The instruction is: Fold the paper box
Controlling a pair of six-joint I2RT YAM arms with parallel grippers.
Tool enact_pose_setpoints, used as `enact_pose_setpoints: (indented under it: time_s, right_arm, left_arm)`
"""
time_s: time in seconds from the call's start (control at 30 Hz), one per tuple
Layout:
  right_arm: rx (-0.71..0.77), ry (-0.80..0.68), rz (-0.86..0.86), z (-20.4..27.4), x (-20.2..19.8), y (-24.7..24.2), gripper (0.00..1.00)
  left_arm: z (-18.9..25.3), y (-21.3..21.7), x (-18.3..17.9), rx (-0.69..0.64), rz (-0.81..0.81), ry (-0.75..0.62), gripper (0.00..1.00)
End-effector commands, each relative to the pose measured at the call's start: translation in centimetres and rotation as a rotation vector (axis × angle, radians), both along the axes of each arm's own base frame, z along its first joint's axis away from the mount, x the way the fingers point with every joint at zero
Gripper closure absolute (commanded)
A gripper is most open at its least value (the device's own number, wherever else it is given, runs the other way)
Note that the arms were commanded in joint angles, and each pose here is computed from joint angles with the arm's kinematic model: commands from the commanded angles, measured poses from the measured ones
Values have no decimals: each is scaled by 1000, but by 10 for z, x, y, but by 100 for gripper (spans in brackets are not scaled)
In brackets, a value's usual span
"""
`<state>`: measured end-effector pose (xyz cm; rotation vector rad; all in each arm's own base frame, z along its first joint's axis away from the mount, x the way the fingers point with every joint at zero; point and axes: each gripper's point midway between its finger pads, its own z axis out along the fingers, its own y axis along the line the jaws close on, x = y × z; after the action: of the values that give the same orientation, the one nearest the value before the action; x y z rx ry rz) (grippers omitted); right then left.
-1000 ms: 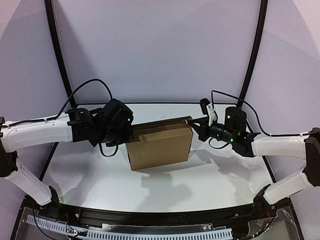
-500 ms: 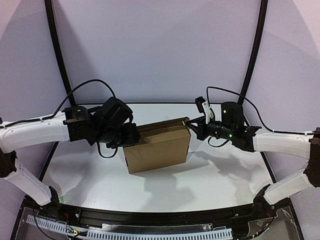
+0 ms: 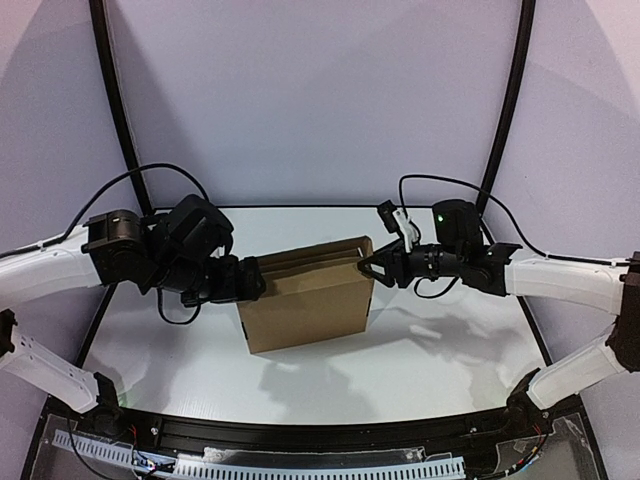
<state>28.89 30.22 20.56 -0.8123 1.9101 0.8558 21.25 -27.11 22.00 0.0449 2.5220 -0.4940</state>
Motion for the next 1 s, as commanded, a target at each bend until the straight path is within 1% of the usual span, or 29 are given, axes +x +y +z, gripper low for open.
enact_pose_setpoints:
  time_s: [0.0,0.03,0.07,0.1,0.13,0.17,0.2,0.23,0.3,0.37,0.47,0.5,0.53,0.57,0.6,0.63,0.67,0.73,0.8,0.83,0.87,0.9,0.97]
  right_arm:
    - [4,110,120,-4,-28,11,49]
    - [12,97,128,4,-29,11,41]
    - [12,88,131,9,-30,11,38]
    - [8,81,134,13,-30,11,34]
    - [-12,53,126,24,-30,7,25]
    - [-17,38,123,31,-30,5,19]
    - [-23,27,117,34,-29,4,15]
    - [-31,5,100,42,-27,0,6]
    - [-49,-26,73,53,-23,-5,2]
    - [-67,-53,61,64,-20,-8,2]
    - [-69,-100,33,83,-8,-9,2]
    - [-64,-104,29,86,-7,-8,2]
    - [-41,-110,14,100,6,-4,2]
    - [-30,-99,22,106,12,0,2]
    - [-32,-35,34,113,27,10,2]
    - [-56,18,44,111,37,15,2]
    - [-114,69,60,104,50,21,2]
    - [-207,95,114,90,62,26,2]
    - [-328,136,140,58,91,25,2]
    - [-335,151,148,51,97,25,2]
    - [-336,184,155,38,113,25,2]
    - [-323,200,186,34,116,28,2]
    - [-336,261,226,13,128,32,2]
  left_arm:
    - [-2,11,-12,10,-29,25,1]
    - [-3,10,-14,-9,-31,30,1]
    - [-8,12,-17,-11,-32,40,1]
    - [-4,10,-18,-33,-33,38,1]
    - [-9,15,-23,-52,-17,50,1]
    - [-11,20,-27,-65,3,56,1]
    - [-19,22,-29,-46,1,60,1]
    - [-20,27,-35,-81,19,63,1]
    - [-25,20,-42,-164,-3,70,2]
    - [-37,9,-52,-233,-46,105,2]
    - [-58,-2,-61,-257,-91,130,3]
    - [-56,-7,-62,-270,-106,125,3]
    - [-59,-16,-64,-281,-132,124,3]
    - [-63,-20,-65,-283,-145,127,4]
    - [-65,-36,-66,-315,-185,128,5]
    - [-70,-40,-66,-320,-191,131,6]
    - [-73,-47,-63,-327,-192,125,9]
    - [-86,-48,-58,-305,-165,126,14]
    - [-94,-44,-49,-293,-115,91,23]
    - [-95,-40,-42,-288,-81,59,25]
    - [-98,-33,-40,-282,-61,45,27]
    - [-97,-26,-32,-284,-9,7,28]
    - [-97,-13,-22,-293,55,-56,31]
